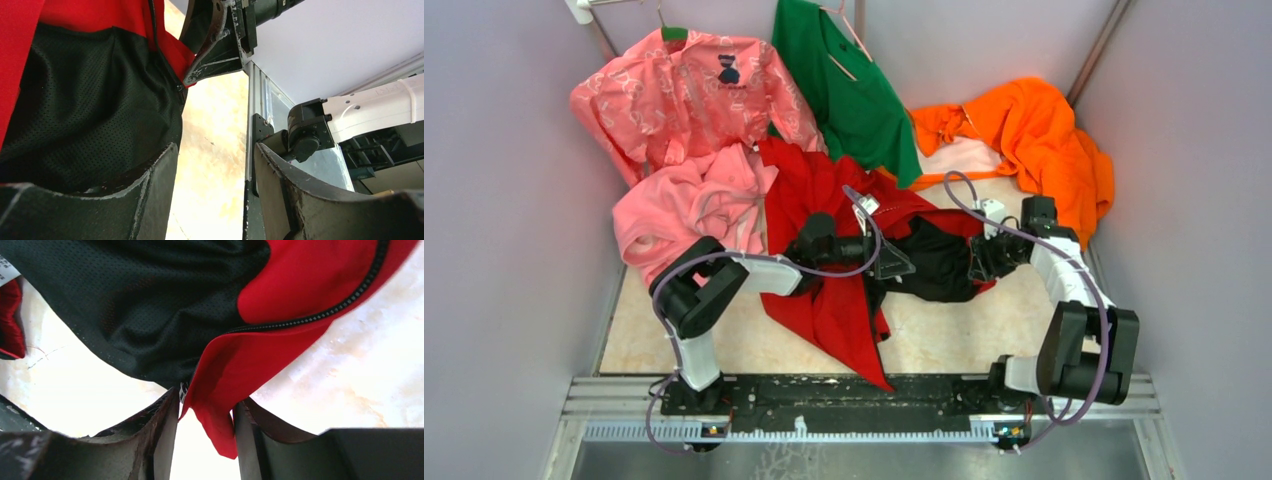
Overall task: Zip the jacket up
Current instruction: Place the jacket at the center of the board, then pick up the jacket from the center of the board.
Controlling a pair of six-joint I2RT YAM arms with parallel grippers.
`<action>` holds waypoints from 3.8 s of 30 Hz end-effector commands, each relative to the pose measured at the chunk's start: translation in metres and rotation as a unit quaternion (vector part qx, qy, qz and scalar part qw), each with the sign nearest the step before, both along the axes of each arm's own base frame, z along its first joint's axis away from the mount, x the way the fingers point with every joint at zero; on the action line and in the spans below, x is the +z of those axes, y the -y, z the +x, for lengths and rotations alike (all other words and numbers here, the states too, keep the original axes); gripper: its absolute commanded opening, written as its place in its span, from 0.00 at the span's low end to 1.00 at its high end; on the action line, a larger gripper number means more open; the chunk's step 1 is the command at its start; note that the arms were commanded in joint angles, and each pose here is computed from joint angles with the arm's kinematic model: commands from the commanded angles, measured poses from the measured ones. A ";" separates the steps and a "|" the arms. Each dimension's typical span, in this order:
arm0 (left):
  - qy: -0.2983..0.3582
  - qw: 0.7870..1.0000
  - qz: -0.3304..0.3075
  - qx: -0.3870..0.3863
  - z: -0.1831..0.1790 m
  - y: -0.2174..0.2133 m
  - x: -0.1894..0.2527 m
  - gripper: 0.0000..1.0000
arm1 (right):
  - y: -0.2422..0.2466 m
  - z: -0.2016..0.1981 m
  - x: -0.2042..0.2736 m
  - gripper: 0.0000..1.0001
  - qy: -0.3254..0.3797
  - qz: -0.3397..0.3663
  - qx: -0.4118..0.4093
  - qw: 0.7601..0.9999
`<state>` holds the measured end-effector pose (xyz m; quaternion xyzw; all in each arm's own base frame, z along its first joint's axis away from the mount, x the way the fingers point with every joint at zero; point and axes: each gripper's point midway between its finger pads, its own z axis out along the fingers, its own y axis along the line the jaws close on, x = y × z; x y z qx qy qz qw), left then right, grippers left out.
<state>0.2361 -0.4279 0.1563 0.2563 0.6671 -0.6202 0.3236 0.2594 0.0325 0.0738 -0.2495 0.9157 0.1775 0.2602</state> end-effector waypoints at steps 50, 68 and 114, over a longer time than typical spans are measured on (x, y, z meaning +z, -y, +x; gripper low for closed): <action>0.053 0.997 -0.051 -0.004 -0.008 -0.012 0.030 0.64 | 0.038 0.002 0.007 0.74 0.021 -0.007 -0.076 0.997; 0.064 0.996 -0.062 -0.009 -0.016 -0.018 0.041 0.64 | 0.043 0.003 0.010 0.74 0.030 -0.012 -0.083 0.996; -0.020 0.978 -0.023 0.207 -0.013 -0.139 0.063 0.94 | -0.211 -0.141 0.048 0.67 -0.038 0.315 0.363 0.876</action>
